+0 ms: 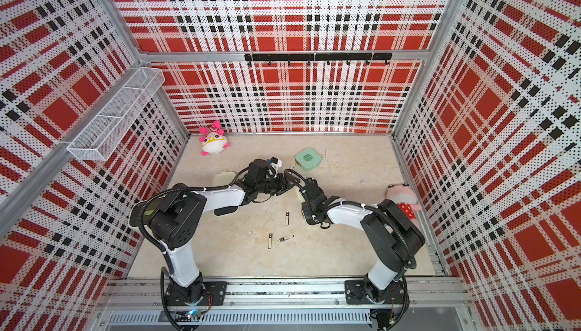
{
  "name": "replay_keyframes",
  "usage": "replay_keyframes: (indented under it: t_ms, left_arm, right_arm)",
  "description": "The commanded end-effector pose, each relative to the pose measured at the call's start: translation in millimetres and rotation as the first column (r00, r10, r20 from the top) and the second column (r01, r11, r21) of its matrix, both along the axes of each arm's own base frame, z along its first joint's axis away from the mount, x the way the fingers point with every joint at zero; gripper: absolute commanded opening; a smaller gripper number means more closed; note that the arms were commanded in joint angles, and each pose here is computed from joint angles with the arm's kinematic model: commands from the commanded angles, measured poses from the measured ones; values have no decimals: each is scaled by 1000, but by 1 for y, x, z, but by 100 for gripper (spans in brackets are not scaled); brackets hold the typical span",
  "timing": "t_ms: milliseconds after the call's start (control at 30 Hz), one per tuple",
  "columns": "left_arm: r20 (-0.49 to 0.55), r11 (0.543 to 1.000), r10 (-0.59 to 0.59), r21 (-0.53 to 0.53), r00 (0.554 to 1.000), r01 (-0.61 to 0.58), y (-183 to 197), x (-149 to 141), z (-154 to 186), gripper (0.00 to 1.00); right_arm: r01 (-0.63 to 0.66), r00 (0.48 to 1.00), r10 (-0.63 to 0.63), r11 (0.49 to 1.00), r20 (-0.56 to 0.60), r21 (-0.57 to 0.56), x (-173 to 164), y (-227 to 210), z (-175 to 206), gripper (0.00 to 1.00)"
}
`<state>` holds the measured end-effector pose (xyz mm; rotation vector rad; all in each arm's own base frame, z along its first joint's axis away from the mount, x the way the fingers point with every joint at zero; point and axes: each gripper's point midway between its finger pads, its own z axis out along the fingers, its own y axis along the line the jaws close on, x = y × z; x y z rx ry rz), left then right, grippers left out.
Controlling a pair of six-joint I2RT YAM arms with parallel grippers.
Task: Organize nail clipper sets
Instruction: Move the storage box to the center of the board, then place the nail clipper in the storage box.
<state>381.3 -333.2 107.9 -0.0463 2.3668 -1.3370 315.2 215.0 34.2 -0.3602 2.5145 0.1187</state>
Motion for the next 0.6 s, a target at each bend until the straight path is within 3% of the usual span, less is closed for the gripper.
replay_keyframes:
  t_ms: [0,200,567]
  left_arm:
    - [45,999,-29,-24,999,30,-8,5,13,64]
    - [49,993,-104,-51,993,107,-33,-3,20,62]
    - [-20,989,-126,-76,992,124,-49,2,-13,61]
  right_arm:
    - [47,998,-46,999,-42,22,-9,3,-12,16]
    - [59,996,-57,998,-62,37,-16,3,-23,16]
    - [27,996,-20,997,-93,75,-29,5,-31,17]
